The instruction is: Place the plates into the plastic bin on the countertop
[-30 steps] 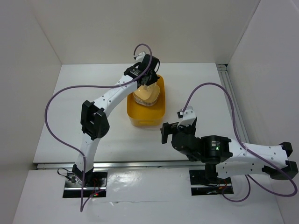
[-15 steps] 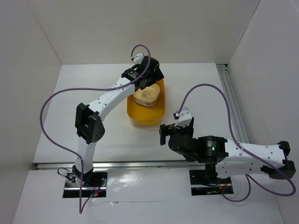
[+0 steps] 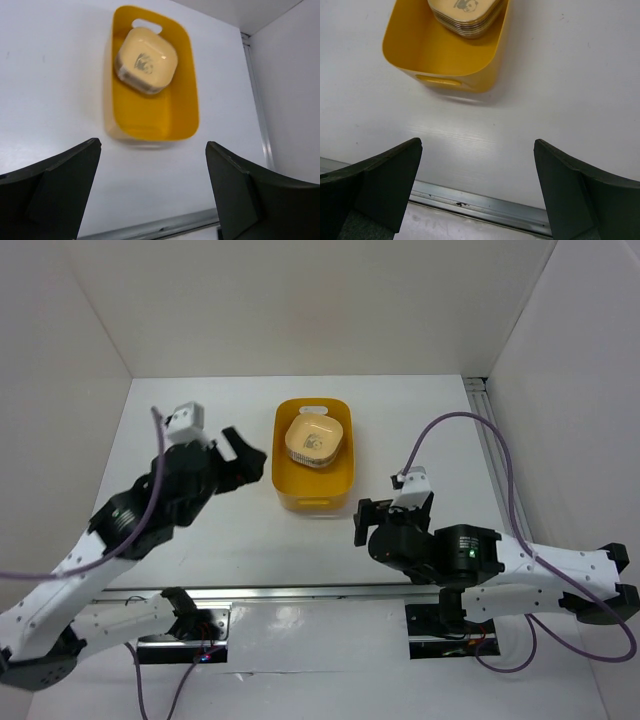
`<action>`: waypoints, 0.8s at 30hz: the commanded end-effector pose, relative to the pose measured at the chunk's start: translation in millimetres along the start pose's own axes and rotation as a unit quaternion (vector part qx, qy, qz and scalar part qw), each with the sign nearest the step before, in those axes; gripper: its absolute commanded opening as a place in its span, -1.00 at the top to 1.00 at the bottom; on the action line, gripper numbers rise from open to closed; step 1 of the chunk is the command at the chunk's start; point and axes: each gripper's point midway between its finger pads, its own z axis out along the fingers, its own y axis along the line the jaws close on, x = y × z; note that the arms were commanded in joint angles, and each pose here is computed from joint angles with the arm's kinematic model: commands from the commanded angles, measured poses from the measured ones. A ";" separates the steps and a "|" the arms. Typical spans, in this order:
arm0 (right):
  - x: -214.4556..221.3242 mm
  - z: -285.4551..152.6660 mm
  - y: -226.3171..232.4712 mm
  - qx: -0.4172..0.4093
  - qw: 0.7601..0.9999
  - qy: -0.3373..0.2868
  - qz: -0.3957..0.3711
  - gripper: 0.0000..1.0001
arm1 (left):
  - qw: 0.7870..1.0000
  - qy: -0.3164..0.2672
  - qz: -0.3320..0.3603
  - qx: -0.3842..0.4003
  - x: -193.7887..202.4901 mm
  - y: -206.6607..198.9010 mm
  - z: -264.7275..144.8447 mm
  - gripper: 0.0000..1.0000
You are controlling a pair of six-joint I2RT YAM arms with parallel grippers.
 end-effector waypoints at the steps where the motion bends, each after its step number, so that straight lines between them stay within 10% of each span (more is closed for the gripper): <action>1: -9.0 -8.2 -19.5 0.026 0.999 -0.006 0.026 -1.00 | 0.998 0.039 0.057 -0.012 44.9 55.4 -24.8 -0.98; 24: 15.8 -20.9 -26.6 -0.048 0.998 0.034 0.034 -1.00 | 0.999 -0.003 -0.031 0.021 53.7 126.2 -105.9 -0.98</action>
